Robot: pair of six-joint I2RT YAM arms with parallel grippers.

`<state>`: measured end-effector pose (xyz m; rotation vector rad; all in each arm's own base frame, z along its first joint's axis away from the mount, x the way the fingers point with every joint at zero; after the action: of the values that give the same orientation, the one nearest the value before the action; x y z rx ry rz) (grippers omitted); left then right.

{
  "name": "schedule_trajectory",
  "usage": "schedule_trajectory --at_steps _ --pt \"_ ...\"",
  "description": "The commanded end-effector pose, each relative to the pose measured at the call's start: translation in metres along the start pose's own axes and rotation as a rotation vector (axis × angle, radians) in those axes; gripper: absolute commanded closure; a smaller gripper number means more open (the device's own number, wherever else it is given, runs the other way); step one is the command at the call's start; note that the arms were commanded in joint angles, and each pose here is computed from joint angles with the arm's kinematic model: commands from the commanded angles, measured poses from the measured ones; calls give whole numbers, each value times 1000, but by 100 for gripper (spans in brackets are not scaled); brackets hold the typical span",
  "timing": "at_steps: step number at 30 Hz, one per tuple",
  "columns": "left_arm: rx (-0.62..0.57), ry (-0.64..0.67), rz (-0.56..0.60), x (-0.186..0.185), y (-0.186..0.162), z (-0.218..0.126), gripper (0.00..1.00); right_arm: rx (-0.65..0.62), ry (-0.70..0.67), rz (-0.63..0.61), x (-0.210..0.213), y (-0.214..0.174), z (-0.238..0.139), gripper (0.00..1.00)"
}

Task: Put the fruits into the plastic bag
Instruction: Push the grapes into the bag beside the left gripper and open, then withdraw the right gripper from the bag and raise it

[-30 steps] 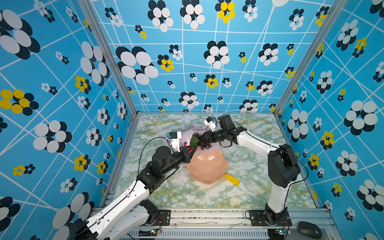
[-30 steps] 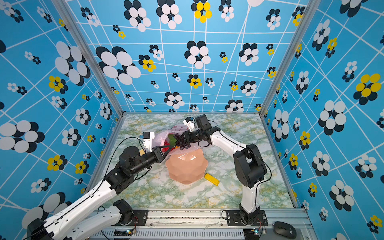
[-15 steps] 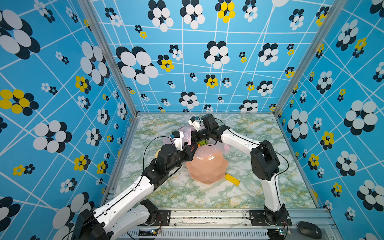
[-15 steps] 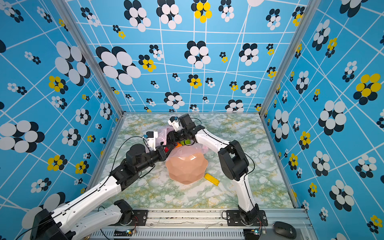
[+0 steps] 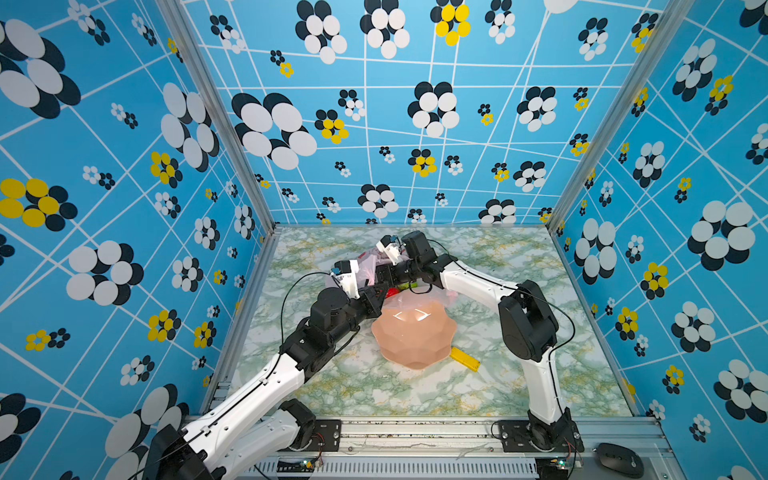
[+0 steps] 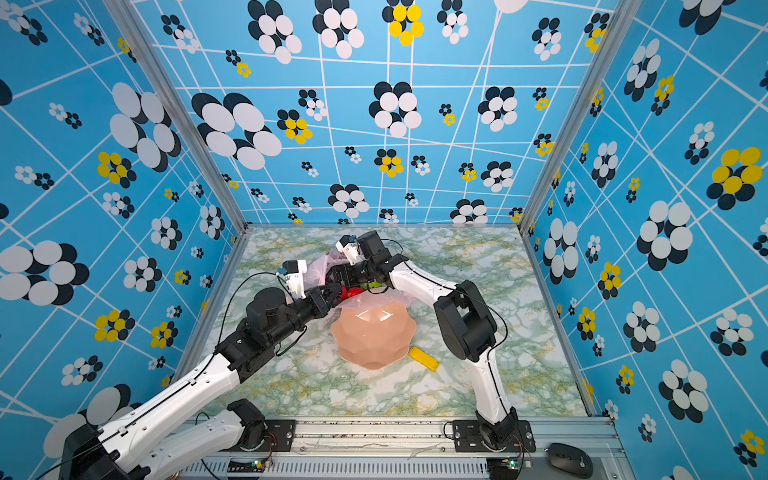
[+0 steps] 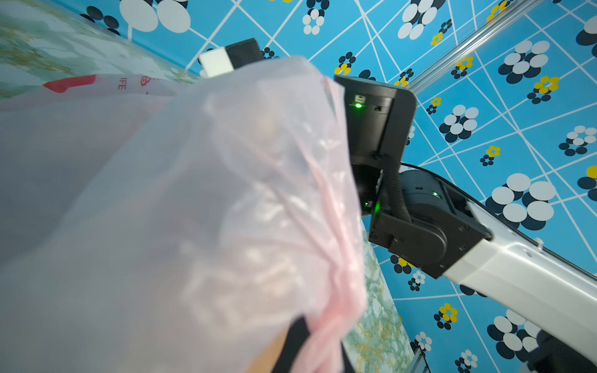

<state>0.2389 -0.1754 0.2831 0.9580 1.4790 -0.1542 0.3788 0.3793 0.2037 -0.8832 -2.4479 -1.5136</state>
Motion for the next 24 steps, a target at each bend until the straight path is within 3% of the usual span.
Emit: schedule_trajectory --at_steps 1,12,14,16,19,21,24 --pt "-37 25 -15 5 5 -5 100 -177 18 -107 33 48 -47 1" --pt "-36 75 -46 12 5 -10 100 -372 -24 -175 88 57 -140 1" --pt "-30 67 -53 11 5 -10 100 -419 -63 -139 87 52 -159 1" --pt "-26 63 -56 10 5 -10 100 -483 -96 -14 71 48 -183 1" --pt "-19 65 -55 11 4 -11 100 -553 -27 33 61 39 -217 1" --pt "-19 62 -58 11 3 -12 100 -516 -69 56 55 25 -229 1" --pt "-18 58 -57 12 3 -12 100 -394 -237 22 50 -7 -240 1"
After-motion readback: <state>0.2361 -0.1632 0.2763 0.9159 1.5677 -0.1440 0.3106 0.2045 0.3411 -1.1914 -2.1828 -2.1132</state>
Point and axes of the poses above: each gripper's point midway between its finger pads, its own z axis out along the fingers, its own x axis along the line the jaws close on, y = z × x, the point moved 6 cm from there along -z, back along the fingers, and after that the axes turned 15 degrees about -z, right-handed, at the moved point
